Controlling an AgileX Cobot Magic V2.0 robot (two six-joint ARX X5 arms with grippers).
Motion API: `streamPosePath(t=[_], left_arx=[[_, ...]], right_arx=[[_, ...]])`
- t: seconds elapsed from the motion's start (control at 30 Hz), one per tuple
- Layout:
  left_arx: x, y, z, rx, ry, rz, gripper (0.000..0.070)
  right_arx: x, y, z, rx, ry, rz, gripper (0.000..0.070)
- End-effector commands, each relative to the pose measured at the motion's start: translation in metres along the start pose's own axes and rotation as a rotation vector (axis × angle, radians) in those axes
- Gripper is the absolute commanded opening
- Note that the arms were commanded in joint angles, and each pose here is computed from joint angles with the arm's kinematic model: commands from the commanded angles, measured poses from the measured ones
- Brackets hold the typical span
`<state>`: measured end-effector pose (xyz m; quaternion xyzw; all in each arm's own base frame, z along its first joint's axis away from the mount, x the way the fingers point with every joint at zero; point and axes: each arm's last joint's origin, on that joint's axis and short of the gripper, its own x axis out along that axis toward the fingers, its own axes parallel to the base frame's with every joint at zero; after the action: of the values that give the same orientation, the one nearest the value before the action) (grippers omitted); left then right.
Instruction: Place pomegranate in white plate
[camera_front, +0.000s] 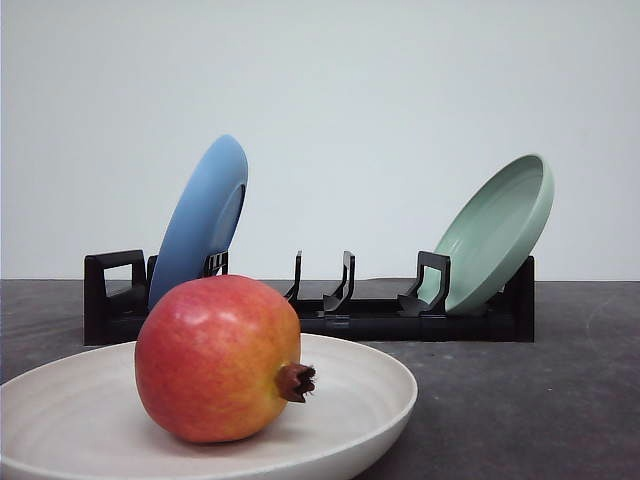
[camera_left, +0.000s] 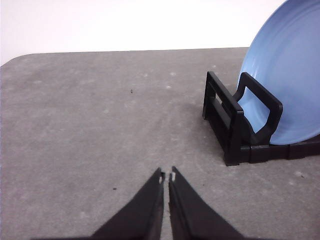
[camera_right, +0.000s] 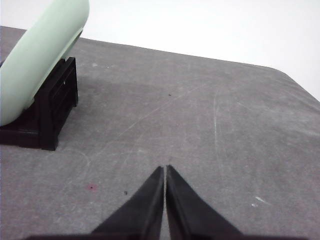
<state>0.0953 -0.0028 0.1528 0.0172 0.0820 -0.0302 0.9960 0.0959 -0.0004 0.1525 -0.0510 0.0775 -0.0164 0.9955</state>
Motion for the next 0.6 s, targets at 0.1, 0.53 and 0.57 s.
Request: streamPosePath(t=[0.1,0.53,0.57], left_arx=[[0.0008,-0.0002,-0.0034,-0.004,0.013,-0.005,0.0],[0.0008,-0.0002,-0.0034,-0.004,0.013,-0.005,0.0],[0.0008,-0.0002,-0.0034,-0.004,0.013,-0.005,0.0]], right_arx=[[0.0002,-0.0001,-0.0002,0.01,-0.004,-0.002,0.0],[0.0002,-0.0001,-0.0002,0.01,-0.004,-0.002,0.0],[0.0002,-0.0001,-0.0002,0.01,-0.004,-0.002,0.0]])
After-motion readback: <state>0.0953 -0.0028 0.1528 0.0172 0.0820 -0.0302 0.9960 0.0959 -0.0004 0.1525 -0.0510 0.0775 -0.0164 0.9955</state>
